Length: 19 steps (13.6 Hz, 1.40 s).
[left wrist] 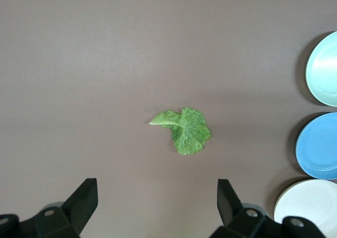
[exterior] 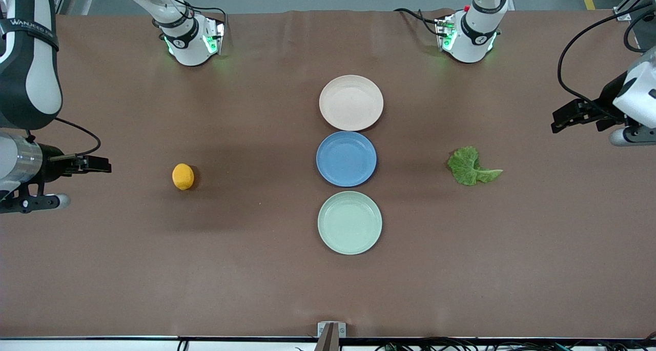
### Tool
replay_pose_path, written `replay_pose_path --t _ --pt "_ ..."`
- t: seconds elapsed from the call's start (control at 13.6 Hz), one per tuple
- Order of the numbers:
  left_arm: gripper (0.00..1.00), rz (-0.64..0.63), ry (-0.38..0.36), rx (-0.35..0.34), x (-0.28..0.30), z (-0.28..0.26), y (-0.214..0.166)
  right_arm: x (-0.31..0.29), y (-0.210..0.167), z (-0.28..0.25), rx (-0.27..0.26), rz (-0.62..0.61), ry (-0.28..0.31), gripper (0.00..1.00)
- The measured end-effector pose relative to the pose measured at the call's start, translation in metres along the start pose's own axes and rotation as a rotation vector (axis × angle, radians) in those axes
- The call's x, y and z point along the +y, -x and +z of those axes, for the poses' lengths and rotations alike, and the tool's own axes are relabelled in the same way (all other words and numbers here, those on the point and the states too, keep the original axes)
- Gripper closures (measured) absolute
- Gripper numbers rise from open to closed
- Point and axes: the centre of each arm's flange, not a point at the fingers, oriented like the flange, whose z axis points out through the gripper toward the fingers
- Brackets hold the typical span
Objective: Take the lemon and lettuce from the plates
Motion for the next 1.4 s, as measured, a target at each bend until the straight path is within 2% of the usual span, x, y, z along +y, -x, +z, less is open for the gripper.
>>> replay_pose_path --t 0.15,0.66,1.1,1.4 --pt "0.00 0.001 0.002 0.008 0.000 -0.004 -0.002 -0.001 0.009 -0.011 -0.003 0.000 0.000 0.00" --pt "0.00 0.009 0.006 0.022 0.005 -0.010 -0.005 -0.020 0.071 -0.038 0.060 -0.019 0.014 0.00" --pt "0.00 0.030 0.004 0.012 0.018 -0.004 -0.006 -0.025 0.100 -0.051 0.091 -0.019 0.020 0.00" --pt "0.00 0.019 -0.001 0.012 0.013 -0.004 -0.007 -0.020 0.124 -0.076 0.134 -0.007 0.022 0.00"
